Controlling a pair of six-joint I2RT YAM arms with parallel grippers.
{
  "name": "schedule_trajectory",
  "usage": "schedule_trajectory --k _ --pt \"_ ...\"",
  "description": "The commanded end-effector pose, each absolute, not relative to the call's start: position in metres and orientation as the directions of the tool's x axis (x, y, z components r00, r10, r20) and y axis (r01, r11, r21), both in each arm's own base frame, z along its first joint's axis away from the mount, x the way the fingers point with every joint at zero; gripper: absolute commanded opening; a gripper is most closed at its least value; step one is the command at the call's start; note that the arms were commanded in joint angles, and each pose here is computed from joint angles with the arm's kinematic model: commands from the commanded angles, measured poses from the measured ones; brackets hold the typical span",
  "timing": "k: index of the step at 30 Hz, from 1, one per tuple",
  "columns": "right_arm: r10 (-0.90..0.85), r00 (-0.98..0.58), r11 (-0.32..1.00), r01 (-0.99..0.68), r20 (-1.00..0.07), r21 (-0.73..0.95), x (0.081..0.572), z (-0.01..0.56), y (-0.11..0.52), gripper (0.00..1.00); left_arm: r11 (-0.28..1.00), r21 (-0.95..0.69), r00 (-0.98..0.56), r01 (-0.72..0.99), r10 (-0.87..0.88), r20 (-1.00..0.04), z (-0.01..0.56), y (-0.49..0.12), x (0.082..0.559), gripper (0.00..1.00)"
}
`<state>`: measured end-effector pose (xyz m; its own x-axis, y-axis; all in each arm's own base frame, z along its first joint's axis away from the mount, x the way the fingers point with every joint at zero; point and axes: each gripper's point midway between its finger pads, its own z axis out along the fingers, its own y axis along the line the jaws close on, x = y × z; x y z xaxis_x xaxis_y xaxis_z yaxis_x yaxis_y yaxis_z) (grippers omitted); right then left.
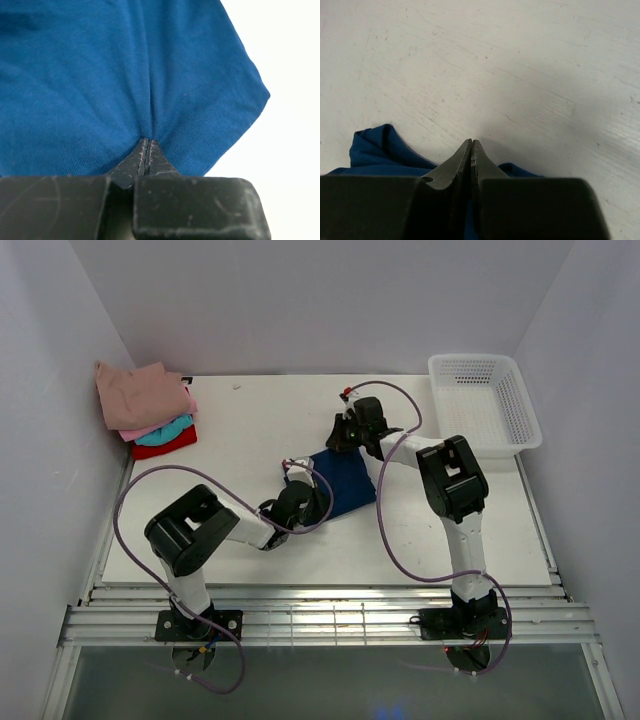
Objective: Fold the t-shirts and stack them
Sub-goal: Fold the tshirt
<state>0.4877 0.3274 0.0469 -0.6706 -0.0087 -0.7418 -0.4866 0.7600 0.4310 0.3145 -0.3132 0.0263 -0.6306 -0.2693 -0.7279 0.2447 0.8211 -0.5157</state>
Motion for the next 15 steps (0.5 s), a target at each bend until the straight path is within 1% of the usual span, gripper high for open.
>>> schedule_trajectory --k 1,3,7,8,9,10,11,13,14,15 --pt "0.034 -0.584 0.737 -0.534 -0.811 0.415 0.491 0.095 0.329 0.08 0.928 -0.334 -0.777 0.163 -0.088 -0.623 -0.046 -0.259 0.26 0.0" --pt "0.043 -0.531 0.74 -0.552 -0.846 0.384 0.484 0.123 0.322 0.08 0.933 -0.311 -0.751 0.181 -0.073 -0.656 -0.038 -0.257 0.266 0.0" --pt "0.05 -0.435 0.755 -0.574 -0.899 0.319 0.459 0.173 0.304 0.08 0.923 -0.302 -0.654 0.239 -0.077 -0.753 0.007 -0.271 0.292 0.0" --pt "0.066 -0.387 0.752 -0.587 -0.92 0.301 0.449 0.203 0.299 0.09 0.918 -0.308 -0.615 0.252 -0.093 -0.783 0.027 -0.274 0.3 0.01" --pt "0.043 -0.392 0.765 -0.579 -0.919 0.283 0.437 0.195 0.291 0.1 0.914 -0.31 -0.577 0.264 -0.108 -0.809 0.047 -0.28 0.31 0.03" --pt "0.035 -0.379 0.766 -0.584 -0.925 0.269 0.427 0.199 0.291 0.1 0.922 -0.282 -0.536 0.265 -0.102 -0.838 0.06 -0.278 0.318 0.05" --pt "0.05 -0.343 0.773 -0.581 -0.938 0.254 0.417 0.218 0.284 0.1 0.92 -0.283 -0.499 0.272 -0.116 -0.859 0.081 -0.278 0.323 0.08" --pt "0.023 -0.373 0.777 -0.577 -0.928 0.251 0.397 0.205 0.278 0.11 0.929 -0.264 -0.43 0.26 -0.133 -0.893 0.11 -0.276 0.335 0.18" --pt "0.03 -0.366 0.778 -0.576 -0.93 0.252 0.389 0.211 0.274 0.1 0.937 -0.235 -0.414 0.258 -0.112 -0.903 0.117 -0.272 0.337 0.27" --pt "0.025 -0.381 0.779 -0.572 -0.924 0.257 0.383 0.206 0.273 0.1 0.94 -0.235 -0.386 0.246 -0.128 -0.914 0.132 -0.268 0.34 0.37"
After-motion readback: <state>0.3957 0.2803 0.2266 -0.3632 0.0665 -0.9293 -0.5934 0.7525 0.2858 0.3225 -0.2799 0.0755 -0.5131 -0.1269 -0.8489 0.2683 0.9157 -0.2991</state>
